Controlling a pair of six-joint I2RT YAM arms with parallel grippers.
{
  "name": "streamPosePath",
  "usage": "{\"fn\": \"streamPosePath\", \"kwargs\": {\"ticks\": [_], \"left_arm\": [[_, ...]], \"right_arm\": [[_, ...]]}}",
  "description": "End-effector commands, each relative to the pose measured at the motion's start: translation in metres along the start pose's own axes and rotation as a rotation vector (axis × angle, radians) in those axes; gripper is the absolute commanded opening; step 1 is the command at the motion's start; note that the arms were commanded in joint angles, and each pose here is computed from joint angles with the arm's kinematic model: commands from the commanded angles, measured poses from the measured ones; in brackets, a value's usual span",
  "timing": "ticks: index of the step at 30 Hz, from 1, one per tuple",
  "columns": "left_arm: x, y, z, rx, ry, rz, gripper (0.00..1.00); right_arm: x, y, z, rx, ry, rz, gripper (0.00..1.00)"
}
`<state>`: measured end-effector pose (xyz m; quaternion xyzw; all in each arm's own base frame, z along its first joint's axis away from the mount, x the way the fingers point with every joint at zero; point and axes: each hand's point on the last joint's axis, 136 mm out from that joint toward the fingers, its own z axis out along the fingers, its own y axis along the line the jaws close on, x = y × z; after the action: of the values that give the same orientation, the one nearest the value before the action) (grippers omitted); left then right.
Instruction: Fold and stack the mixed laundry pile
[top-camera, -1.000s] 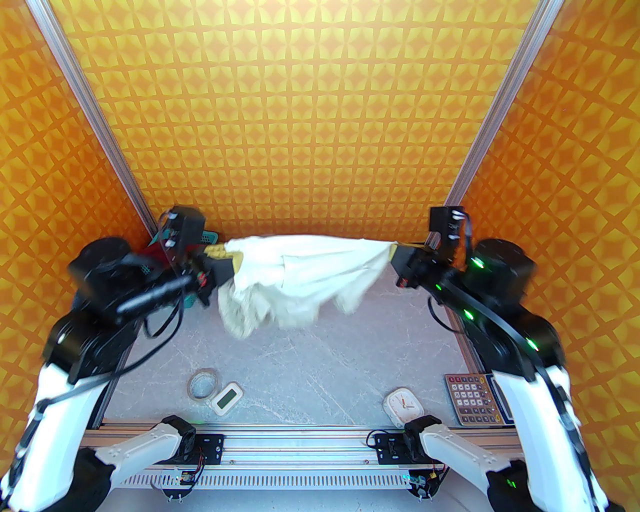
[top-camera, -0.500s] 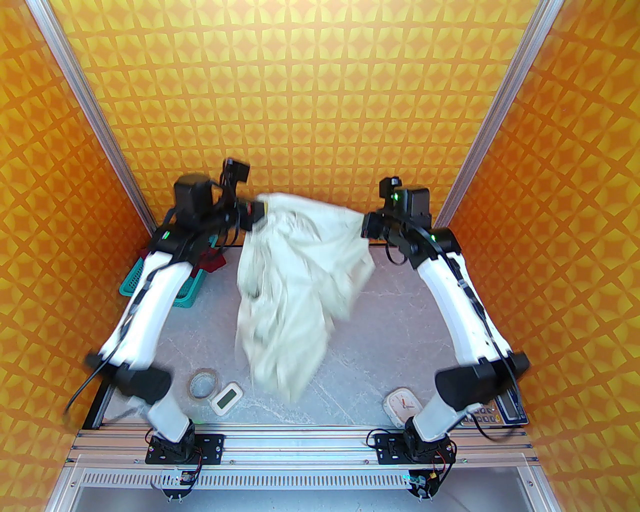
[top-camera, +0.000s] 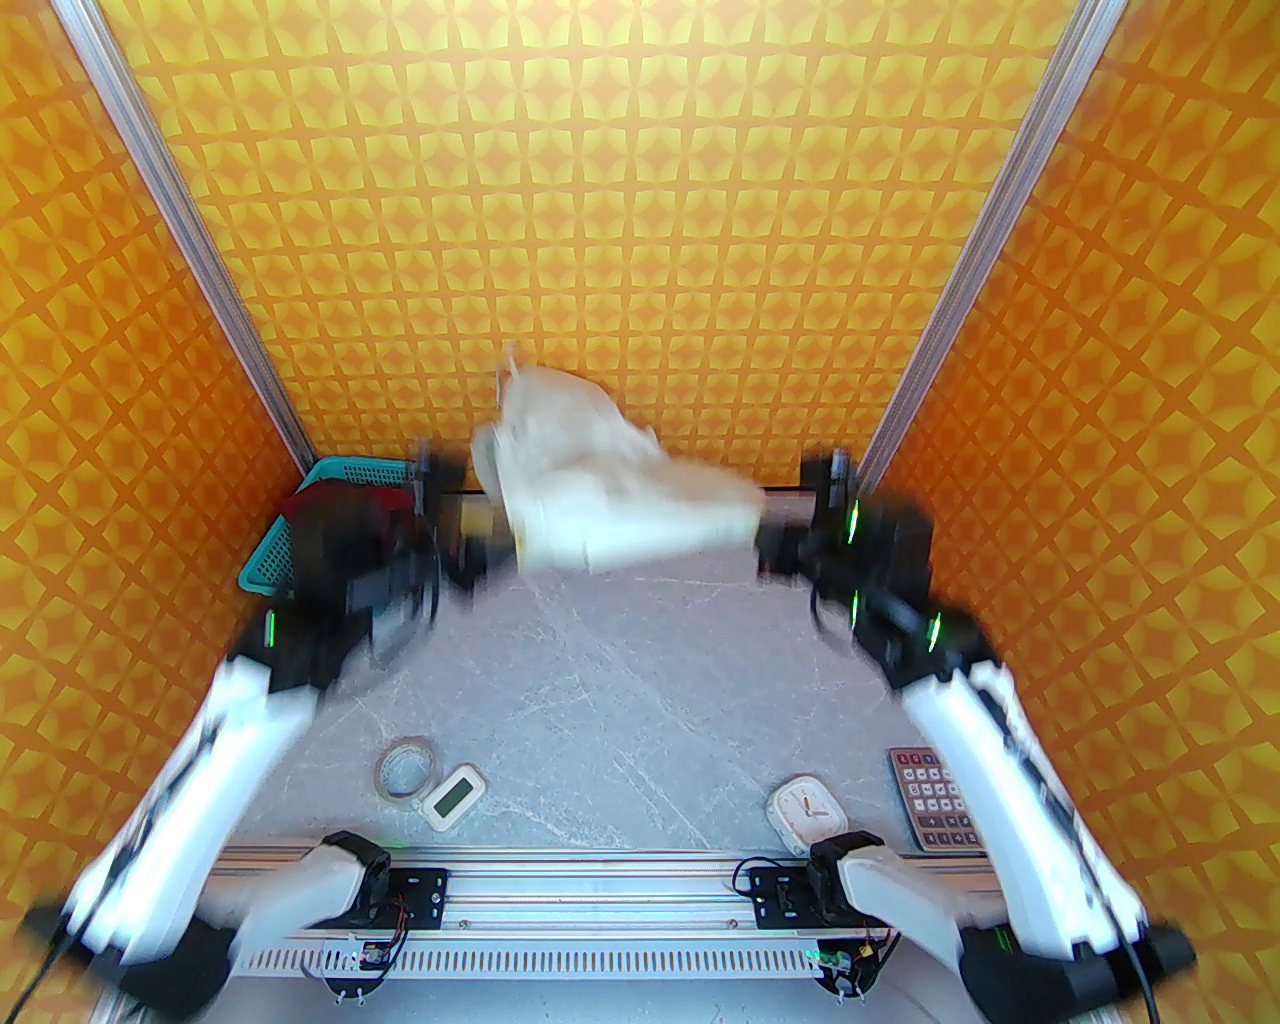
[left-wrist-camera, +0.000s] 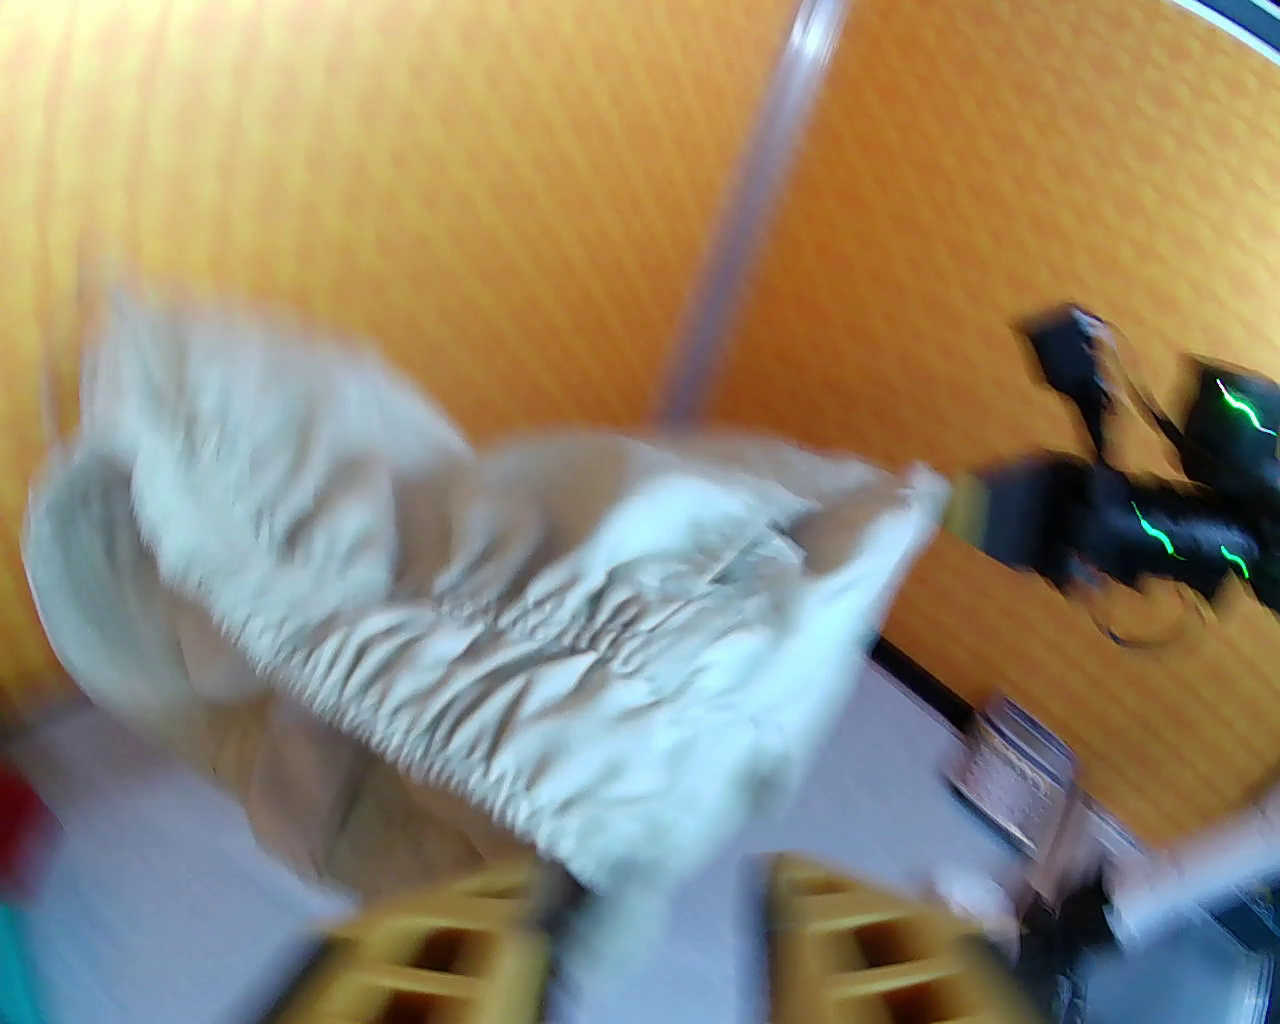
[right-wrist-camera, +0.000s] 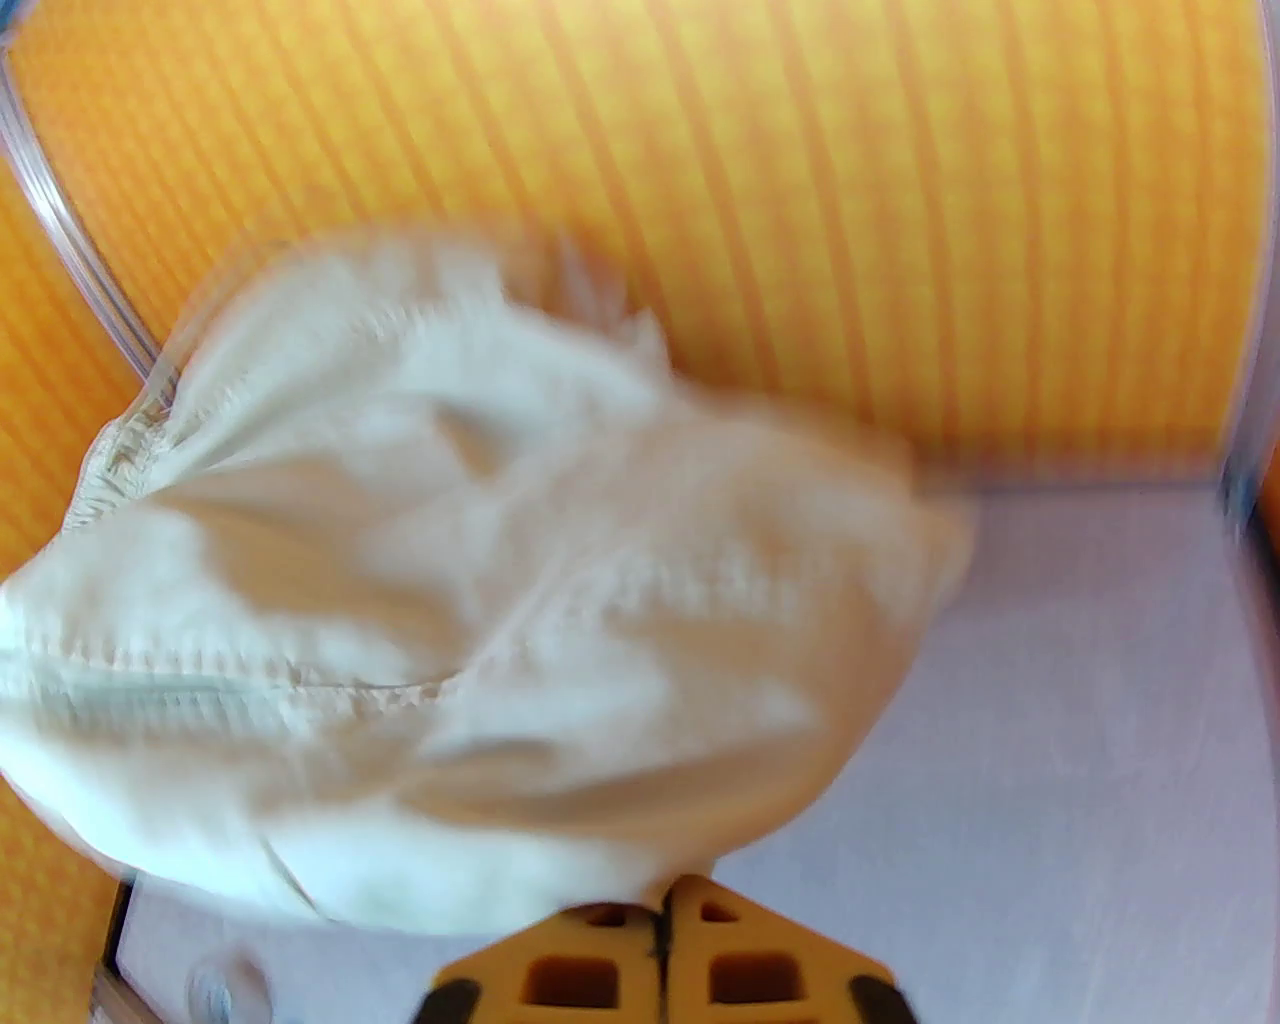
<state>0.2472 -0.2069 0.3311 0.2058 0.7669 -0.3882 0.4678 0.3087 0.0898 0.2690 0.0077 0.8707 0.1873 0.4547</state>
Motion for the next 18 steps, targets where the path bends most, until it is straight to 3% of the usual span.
{"fn": "streamPosePath", "kwargs": {"ticks": [1, 5, 9, 18], "left_arm": [[0.105, 0.021, 0.005, -0.022, 0.153, -0.288, 0.93], [0.133, 0.035, -0.004, -0.095, 0.159, -0.38, 0.91], [0.132, 0.053, 0.026, -0.157, 0.272, -0.389, 0.8], [0.135, 0.121, 0.135, -0.249, 0.335, -0.484, 0.49]], "right_arm": [[0.112, -0.02, 0.003, 0.003, 0.258, 0.172, 0.56], [0.136, -0.03, -0.015, 0.062, 0.319, 0.193, 0.73], [0.126, -0.045, -0.006, 0.177, 0.374, 0.178, 0.76], [0.112, -0.033, 0.102, 0.094, 0.449, 0.24, 0.59]]}}
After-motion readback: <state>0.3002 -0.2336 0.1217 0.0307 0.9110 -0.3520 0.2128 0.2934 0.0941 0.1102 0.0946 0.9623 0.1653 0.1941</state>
